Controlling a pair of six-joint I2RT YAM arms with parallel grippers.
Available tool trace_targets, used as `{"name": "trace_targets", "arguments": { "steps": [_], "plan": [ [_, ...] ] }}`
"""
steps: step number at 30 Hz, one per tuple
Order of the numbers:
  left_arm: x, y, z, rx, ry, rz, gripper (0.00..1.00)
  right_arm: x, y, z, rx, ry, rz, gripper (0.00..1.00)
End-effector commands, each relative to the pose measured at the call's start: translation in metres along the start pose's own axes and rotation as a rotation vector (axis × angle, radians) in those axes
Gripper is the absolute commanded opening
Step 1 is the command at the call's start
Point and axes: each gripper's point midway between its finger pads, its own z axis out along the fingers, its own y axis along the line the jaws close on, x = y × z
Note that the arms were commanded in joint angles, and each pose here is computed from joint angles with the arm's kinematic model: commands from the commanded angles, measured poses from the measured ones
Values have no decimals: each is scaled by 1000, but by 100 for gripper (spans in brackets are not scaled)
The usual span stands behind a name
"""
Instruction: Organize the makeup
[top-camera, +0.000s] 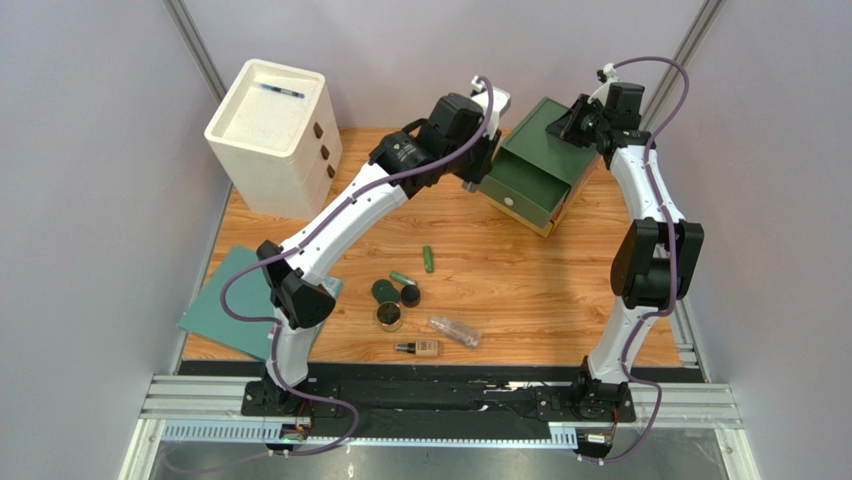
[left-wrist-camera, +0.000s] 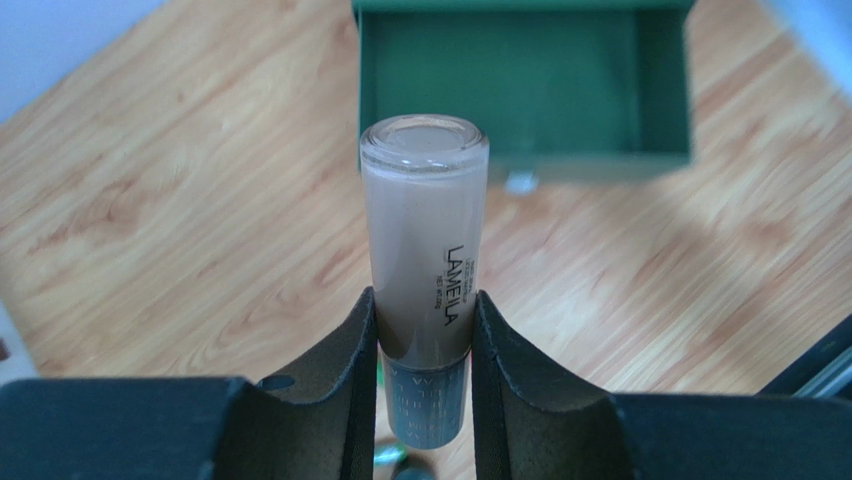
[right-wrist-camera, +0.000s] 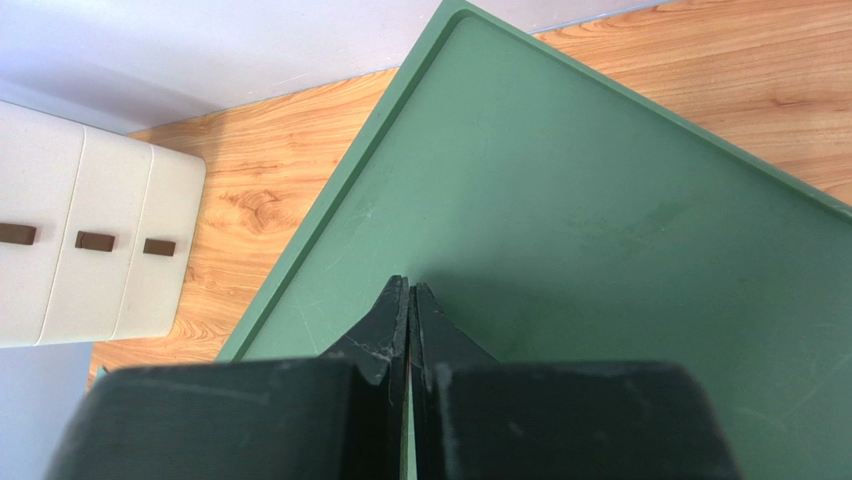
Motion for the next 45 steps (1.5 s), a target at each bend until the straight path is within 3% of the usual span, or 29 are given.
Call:
{"name": "trace_targets", "arguments": {
  "steps": [1, 5, 8, 11, 19, 23, 26, 27, 29, 30, 33, 37, 45],
  "plan": [
    [-42, -30, 16, 131, -114, -228, 0, 152, -61, 1, 210, 485, 158, 0],
    [-82, -32, 25, 265, -252, -450, 0, 154, -62, 2, 207, 488, 162, 0],
    [-79, -33, 43, 330, -235, -658, 0, 154, -61, 2, 205, 490, 165, 0],
    [-80, -37, 54, 389, -241, -751, 0, 154, -62, 2, 203, 487, 164, 0],
    [-82, -47, 82, 454, -241, -872, 0, 157, -62, 2, 198, 495, 167, 0],
    [-70, -49, 95, 441, -181, -880, 0, 159, -62, 2, 197, 498, 169, 0],
    [-59, -51, 100, 431, -140, -866, 13, 159, -63, 3, 203, 497, 170, 0],
    [-59, -51, 100, 433, -139, -864, 24, 159, -63, 2, 205, 496, 169, 0],
    [-57, -51, 99, 432, -135, -858, 34, 159, -63, 2, 205, 496, 170, 0],
    [-57, -51, 99, 429, -133, -857, 47, 159, -63, 2, 205, 496, 169, 0],
    [-58, -50, 97, 422, -129, -852, 62, 160, -63, 2, 205, 499, 172, 1],
    [-64, -48, 91, 412, -146, -826, 68, 160, -62, 2, 200, 499, 174, 1],
    [-75, -32, 64, 349, -202, -701, 69, 160, -62, 1, 200, 499, 169, 1]
  ]
}}
